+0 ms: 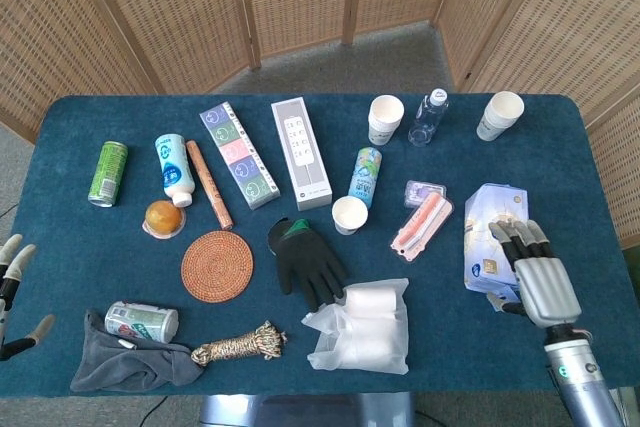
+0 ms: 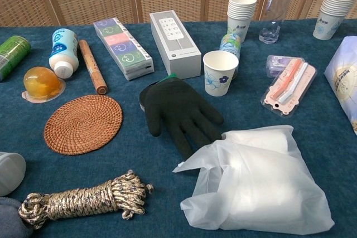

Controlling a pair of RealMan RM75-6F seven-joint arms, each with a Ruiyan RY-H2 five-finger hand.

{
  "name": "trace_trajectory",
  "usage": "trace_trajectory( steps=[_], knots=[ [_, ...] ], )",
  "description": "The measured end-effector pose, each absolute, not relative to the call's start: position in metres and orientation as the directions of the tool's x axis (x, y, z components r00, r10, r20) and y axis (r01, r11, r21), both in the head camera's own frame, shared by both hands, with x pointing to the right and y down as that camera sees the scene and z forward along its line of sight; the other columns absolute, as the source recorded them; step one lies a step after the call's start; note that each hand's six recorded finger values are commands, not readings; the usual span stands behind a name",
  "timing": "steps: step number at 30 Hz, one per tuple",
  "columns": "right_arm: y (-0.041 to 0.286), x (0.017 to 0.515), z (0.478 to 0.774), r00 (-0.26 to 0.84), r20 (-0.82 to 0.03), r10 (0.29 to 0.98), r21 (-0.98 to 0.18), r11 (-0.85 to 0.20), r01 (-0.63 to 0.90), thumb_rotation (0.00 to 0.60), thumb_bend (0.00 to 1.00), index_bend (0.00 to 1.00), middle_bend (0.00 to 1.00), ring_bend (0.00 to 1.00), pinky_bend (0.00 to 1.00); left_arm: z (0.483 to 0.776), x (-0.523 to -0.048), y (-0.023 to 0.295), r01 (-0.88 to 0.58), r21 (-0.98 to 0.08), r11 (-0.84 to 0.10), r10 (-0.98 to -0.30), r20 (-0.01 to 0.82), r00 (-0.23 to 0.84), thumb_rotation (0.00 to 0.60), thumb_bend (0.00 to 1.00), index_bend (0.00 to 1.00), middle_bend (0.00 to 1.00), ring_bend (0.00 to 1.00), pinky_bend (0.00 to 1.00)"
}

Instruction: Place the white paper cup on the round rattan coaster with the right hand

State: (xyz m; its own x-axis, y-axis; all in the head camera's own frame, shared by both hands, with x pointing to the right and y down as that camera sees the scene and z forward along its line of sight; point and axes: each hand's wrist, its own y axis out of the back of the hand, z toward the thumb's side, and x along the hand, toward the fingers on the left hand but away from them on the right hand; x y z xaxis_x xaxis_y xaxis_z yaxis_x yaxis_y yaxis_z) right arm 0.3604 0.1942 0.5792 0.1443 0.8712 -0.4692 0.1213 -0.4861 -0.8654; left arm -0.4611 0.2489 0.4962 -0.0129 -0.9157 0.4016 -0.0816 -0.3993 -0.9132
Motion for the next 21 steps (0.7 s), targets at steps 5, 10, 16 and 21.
trace_trajectory(
  steps=[5, 10, 16, 21],
  knots=[
    [0.176, 0.32, 0.586, 0.226, -0.465, 0.856, -0.855, -0.5, 0.137, 0.6, 0.0, 0.0, 0.0, 0.0, 0.0, 0.498, -0.462, 0.249, -0.079, -0.911, -0.405, -0.913, 0.408, -0.016, 0.6, 0.28, 0.0, 0.0, 0.0, 0.0],
    [0.163, 0.278, 0.599, 0.288, -0.476, 0.831, -0.838, -0.528, 0.136, 0.6, 0.0, 0.0, 0.0, 0.0, 0.0, 0.5, -0.463, 0.248, -0.079, -0.91, -0.408, -0.912, 0.41, -0.021, 0.6, 0.28, 0.0, 0.0, 0.0, 0.0],
    [0.148, 0.235, 0.623, 0.325, -0.497, 0.804, -0.807, -0.567, 0.168, 0.6, 0.0, 0.0, 0.0, 0.0, 0.04, 0.5, -0.466, 0.247, -0.085, -0.909, -0.407, -0.911, 0.411, -0.029, 0.6, 0.28, 0.0, 0.0, 0.0, 0.0],
    [0.135, 0.216, 0.645, 0.329, -0.509, 0.796, -0.801, -0.577, 0.157, 0.6, 0.0, 0.0, 0.0, 0.0, 0.07, 0.502, -0.469, 0.246, -0.085, -0.908, -0.411, -0.909, 0.415, -0.038, 0.6, 0.28, 0.0, 0.0, 0.0, 0.0]
  ],
)
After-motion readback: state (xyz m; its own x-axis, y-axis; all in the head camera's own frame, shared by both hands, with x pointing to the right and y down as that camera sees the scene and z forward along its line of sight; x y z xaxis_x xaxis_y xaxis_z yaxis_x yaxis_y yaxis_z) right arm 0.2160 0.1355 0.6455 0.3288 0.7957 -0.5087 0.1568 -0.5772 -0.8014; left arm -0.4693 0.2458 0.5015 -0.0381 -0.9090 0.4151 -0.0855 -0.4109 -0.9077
